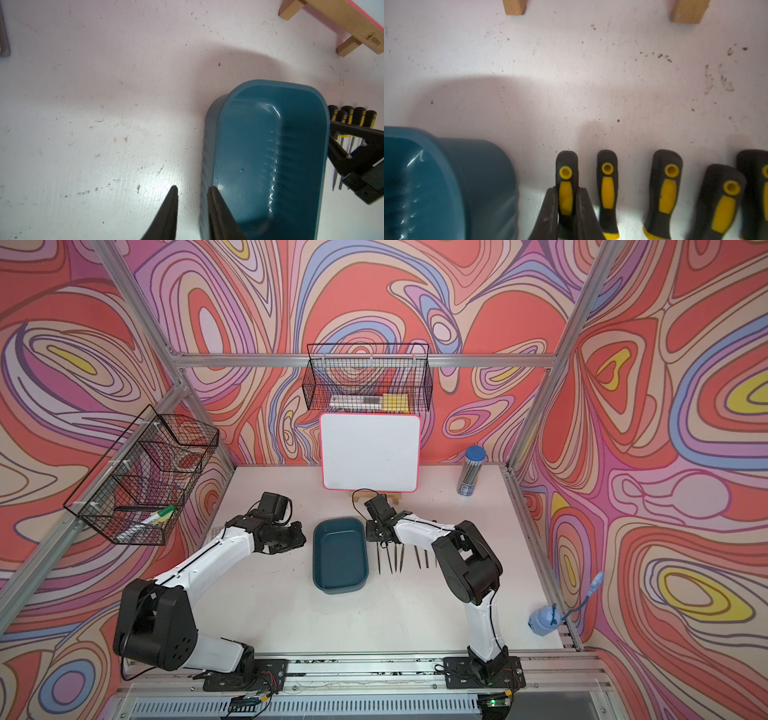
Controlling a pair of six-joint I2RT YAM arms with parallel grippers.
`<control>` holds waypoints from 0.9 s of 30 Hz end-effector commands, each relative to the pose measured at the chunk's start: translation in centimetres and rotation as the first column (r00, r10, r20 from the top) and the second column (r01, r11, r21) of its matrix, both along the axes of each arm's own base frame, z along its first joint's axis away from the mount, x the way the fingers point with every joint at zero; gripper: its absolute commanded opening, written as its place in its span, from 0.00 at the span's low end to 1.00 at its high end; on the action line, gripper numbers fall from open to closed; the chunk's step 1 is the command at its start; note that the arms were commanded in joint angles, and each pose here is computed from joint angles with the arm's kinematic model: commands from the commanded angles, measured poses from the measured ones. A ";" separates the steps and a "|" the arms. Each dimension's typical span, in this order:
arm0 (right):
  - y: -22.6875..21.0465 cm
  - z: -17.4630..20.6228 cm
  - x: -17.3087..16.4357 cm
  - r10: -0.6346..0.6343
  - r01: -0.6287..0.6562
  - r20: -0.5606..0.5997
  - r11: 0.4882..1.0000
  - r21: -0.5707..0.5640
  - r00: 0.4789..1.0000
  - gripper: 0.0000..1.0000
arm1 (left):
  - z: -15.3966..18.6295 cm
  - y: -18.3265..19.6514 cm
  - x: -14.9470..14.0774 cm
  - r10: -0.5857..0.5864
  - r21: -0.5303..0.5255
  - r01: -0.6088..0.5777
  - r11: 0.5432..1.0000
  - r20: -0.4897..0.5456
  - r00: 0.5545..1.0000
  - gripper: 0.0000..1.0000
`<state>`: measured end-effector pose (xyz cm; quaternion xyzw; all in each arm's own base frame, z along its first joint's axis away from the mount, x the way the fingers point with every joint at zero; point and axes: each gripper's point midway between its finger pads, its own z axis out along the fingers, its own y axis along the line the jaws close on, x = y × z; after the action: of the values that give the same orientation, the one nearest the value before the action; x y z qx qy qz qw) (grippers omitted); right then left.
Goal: Take the file tool out of the storage box
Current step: Place the file tool at the center of the board, then reset both arms
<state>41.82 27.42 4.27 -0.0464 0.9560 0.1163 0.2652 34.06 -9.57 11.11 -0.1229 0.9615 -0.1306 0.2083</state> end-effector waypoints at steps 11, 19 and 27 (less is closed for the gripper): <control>0.5 1.2 0.7 0.008 -0.008 0.033 1.000 0.009 0.999 0.34 | 0.0 0.5 -0.2 -0.009 0.024 0.009 1.000 -0.002 1.000 0.30; -0.8 9.2 2.2 -0.008 0.008 0.258 1.000 0.002 0.966 0.47 | 0.6 1.9 0.8 -0.009 0.114 0.001 0.993 0.070 0.997 0.34; -8.9 15.1 2.6 -0.124 0.185 0.495 0.980 -0.075 0.860 0.96 | 3.3 6.6 2.6 0.018 0.313 -0.152 0.938 0.394 0.919 0.58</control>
<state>43.72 22.83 18.61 -0.0456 0.8791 0.0824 0.4672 34.61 -5.60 10.99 -0.0931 0.9446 -0.0340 0.3128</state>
